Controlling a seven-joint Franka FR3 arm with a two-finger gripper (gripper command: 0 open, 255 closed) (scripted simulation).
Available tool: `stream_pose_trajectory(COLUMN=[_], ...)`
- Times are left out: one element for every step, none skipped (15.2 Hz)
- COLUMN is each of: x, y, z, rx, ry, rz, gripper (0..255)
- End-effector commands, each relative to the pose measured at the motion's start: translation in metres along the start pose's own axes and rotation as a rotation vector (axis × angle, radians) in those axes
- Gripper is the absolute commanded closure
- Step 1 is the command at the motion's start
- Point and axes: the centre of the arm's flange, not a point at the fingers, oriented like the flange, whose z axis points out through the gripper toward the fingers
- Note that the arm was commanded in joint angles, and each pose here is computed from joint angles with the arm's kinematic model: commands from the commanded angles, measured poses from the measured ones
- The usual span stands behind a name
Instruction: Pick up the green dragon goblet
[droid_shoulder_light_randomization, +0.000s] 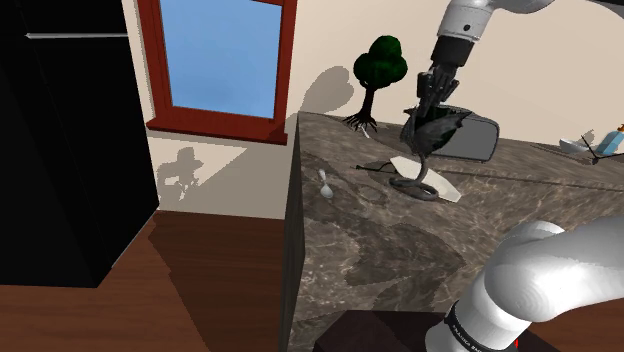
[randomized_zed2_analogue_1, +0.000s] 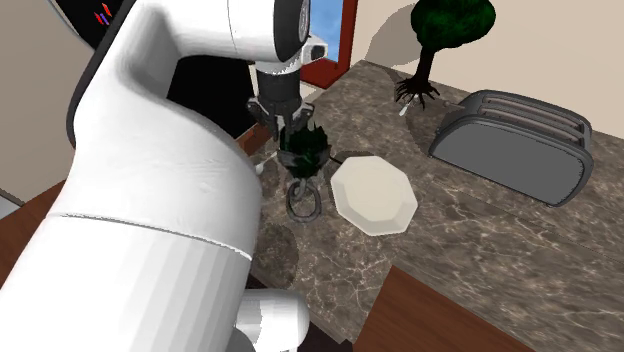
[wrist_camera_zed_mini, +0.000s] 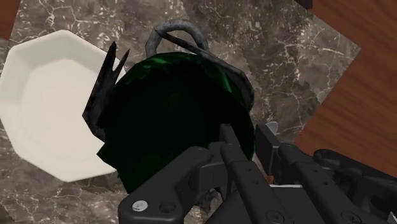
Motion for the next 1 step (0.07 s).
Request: stream_pose_trajectory(x=[0.0007], y=[-0.0003], z=[-0.0031], rx=[0.000], ry=[0.001], rz=[0.000], gripper=[255])
